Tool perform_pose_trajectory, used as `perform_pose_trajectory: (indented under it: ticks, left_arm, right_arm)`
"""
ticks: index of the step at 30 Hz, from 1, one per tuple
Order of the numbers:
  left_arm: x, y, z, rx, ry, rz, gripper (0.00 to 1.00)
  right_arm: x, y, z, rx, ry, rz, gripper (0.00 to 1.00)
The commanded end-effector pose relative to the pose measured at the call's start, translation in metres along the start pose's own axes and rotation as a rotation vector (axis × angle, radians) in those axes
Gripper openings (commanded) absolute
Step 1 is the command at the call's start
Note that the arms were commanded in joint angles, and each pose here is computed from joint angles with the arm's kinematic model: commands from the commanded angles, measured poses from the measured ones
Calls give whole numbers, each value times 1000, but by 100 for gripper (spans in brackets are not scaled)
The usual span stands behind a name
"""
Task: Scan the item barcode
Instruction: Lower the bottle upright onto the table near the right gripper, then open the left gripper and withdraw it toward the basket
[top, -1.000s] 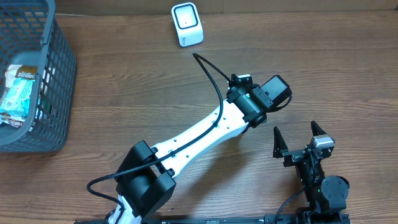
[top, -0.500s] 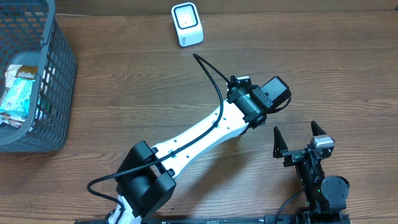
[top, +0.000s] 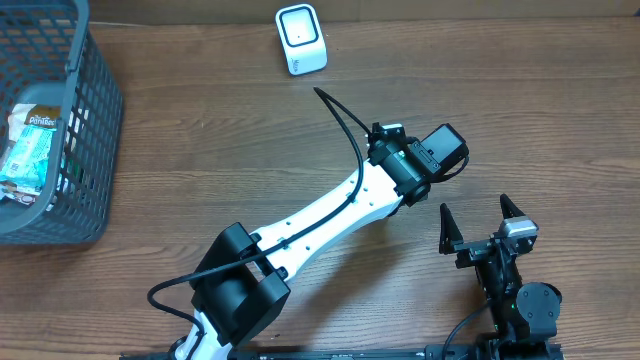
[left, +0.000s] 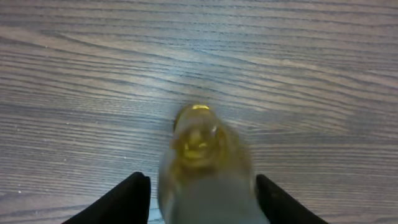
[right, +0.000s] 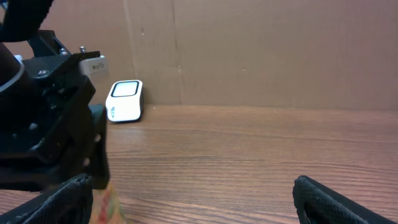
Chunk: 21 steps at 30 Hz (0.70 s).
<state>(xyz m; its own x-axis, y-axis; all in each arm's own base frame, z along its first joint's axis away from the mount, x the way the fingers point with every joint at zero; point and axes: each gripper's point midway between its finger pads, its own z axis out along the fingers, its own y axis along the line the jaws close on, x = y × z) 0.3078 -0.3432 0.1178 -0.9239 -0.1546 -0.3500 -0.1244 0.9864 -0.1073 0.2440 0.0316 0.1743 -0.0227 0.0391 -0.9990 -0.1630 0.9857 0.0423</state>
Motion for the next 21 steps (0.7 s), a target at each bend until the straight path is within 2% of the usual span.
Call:
perform_pose_trajectory:
  ticks: [1, 10, 17, 21]
  left_arm:
    - [3, 0, 2, -9, 0, 4, 61]
    - [4, 0, 2, -7, 3, 31, 91]
    - [-4, -3, -1, 11, -13, 120, 97]
    - [-30, -10, -19, 56, -57, 172, 100]
  right_arm:
    - [2, -1, 0, 1, -2, -5, 100]
    - [2, 0, 0, 1, -2, -5, 100]
    - [2, -1, 0, 1, -2, -5, 100]
    - [2, -1, 0, 1, -2, -5, 100]
